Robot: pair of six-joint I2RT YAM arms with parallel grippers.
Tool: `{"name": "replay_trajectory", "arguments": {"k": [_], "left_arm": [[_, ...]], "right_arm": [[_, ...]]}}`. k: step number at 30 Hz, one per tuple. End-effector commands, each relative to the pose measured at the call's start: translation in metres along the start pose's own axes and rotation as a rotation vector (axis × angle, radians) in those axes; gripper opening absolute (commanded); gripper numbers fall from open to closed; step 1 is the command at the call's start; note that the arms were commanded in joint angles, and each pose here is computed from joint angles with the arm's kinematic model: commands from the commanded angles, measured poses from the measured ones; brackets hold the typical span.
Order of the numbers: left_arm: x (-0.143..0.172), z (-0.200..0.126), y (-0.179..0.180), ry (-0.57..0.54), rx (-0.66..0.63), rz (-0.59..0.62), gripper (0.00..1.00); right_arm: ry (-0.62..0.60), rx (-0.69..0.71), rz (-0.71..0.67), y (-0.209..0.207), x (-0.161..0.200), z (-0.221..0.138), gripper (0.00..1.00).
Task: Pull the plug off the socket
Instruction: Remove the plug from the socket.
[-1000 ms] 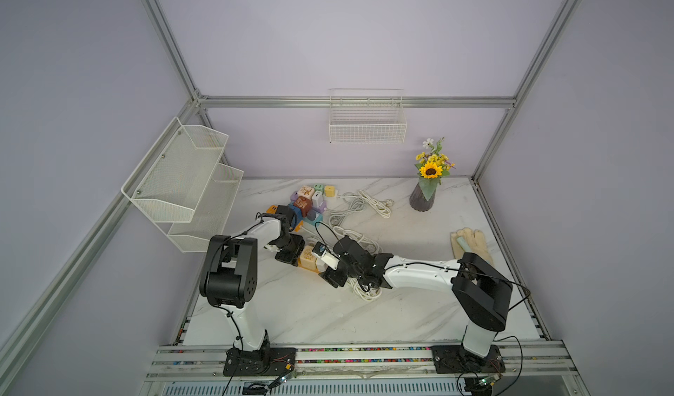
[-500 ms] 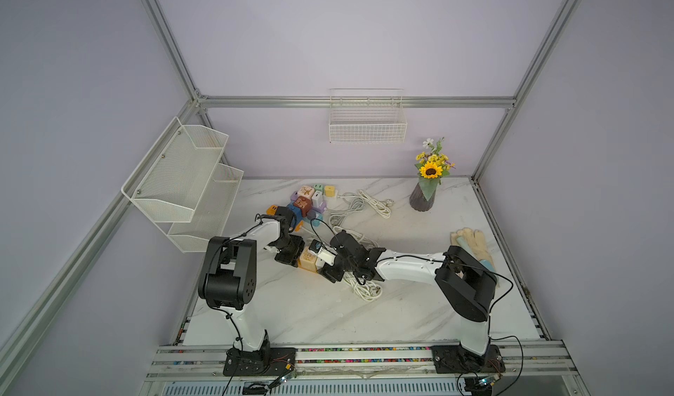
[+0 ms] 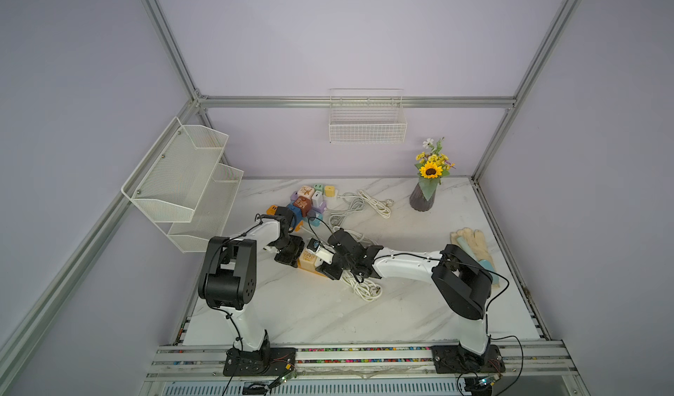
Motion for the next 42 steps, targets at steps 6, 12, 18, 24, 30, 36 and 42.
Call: {"name": "replay_trajectory", "arguments": {"k": [6,12,18,24,30,36,42], "left_arm": [[-0.003,0.0,0.011,-0.03,-0.075,-0.015,0.0],[-0.003,0.001,0.009,-0.035,-0.073,-0.018,0.0],[-0.004,0.004,0.009,-0.038,-0.074,-0.018,0.0],[-0.002,0.005,0.007,-0.046,-0.072,-0.008,0.0],[0.001,0.006,0.01,-0.063,-0.084,0.0,0.0],[0.002,0.008,0.012,-0.073,-0.086,-0.007,0.0],[0.004,0.007,0.013,-0.089,-0.099,-0.016,0.0]], "right_arm": [[-0.08,-0.032,0.008,0.001,-0.027,-0.025,0.32],[-0.096,-0.049,0.033,0.005,-0.027,-0.036,0.32],[-0.119,-0.043,0.04,0.006,-0.024,-0.045,0.31],[-0.11,-0.082,0.068,0.008,-0.023,-0.044,0.31],[-0.126,-0.142,0.151,0.002,-0.025,-0.052,0.3],[-0.133,-0.01,0.109,-0.006,-0.024,-0.063,0.3],[-0.112,0.09,0.026,-0.008,-0.021,-0.064,0.3]]}}
Point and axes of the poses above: each gripper's point midway between its finger pads, its own z axis out along the fingers, its own y axis along the line the jaws close on, x = y × z, the point moved 8 cm from there along -z, back along the fingers
